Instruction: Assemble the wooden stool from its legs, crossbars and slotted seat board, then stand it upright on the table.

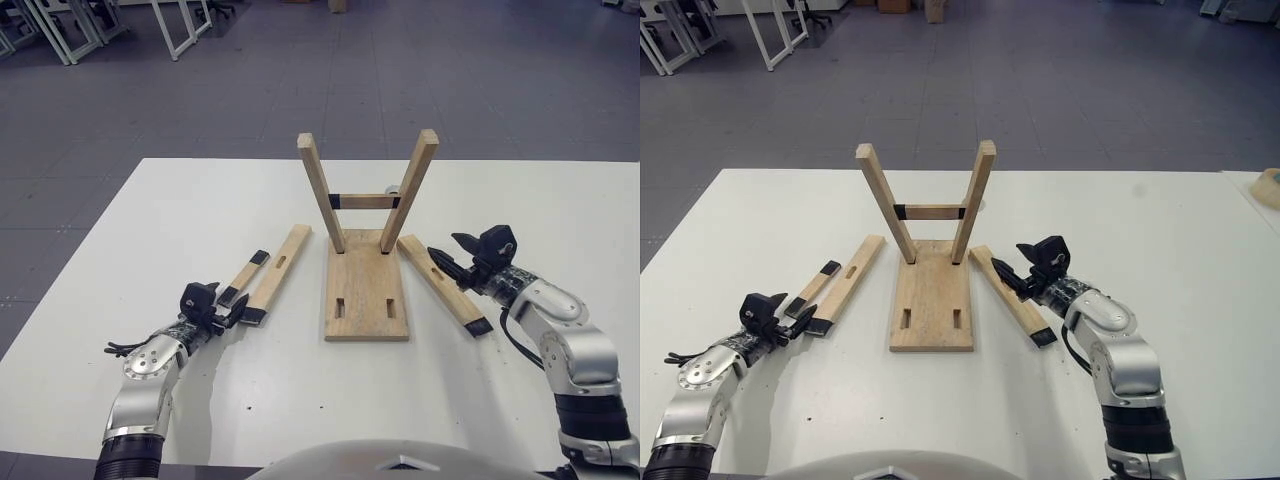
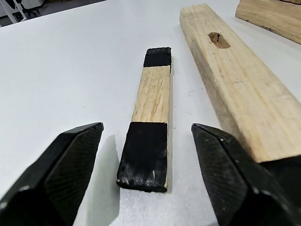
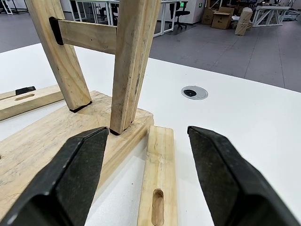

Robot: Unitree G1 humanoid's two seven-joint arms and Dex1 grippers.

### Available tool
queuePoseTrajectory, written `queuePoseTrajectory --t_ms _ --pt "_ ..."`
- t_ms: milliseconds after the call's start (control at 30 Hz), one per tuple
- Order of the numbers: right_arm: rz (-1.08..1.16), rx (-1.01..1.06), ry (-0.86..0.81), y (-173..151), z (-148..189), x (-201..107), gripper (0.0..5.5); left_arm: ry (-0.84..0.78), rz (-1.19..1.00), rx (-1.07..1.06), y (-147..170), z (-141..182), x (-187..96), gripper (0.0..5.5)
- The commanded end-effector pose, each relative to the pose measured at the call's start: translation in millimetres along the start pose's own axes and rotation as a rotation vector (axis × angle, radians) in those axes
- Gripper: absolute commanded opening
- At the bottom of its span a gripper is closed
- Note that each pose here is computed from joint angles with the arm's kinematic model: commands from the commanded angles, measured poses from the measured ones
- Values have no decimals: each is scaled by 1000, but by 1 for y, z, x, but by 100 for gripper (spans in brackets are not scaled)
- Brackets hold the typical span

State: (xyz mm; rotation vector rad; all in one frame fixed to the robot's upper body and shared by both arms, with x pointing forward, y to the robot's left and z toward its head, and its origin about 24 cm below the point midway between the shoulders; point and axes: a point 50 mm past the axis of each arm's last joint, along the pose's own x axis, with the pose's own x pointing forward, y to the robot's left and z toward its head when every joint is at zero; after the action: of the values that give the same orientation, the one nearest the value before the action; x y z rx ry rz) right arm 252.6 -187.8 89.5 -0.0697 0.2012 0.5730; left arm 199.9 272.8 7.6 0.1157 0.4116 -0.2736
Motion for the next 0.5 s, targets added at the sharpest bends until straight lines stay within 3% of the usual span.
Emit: queuePoseTrajectory --t_ms 33,267,367,500 --pt "4 -8 6 2 1 0 310 164 -35 -125 -3 -21 -4 282" --pt "-2 -1 -8 4 3 1 310 315 -81 -154 -2 -14 -6 158" --pt "11 30 -33 5 6 0 310 323 -81 -148 -2 -5 -5 130" --pt "128 257 -53 9 14 -10 310 92 35 -64 8 39 6 130"
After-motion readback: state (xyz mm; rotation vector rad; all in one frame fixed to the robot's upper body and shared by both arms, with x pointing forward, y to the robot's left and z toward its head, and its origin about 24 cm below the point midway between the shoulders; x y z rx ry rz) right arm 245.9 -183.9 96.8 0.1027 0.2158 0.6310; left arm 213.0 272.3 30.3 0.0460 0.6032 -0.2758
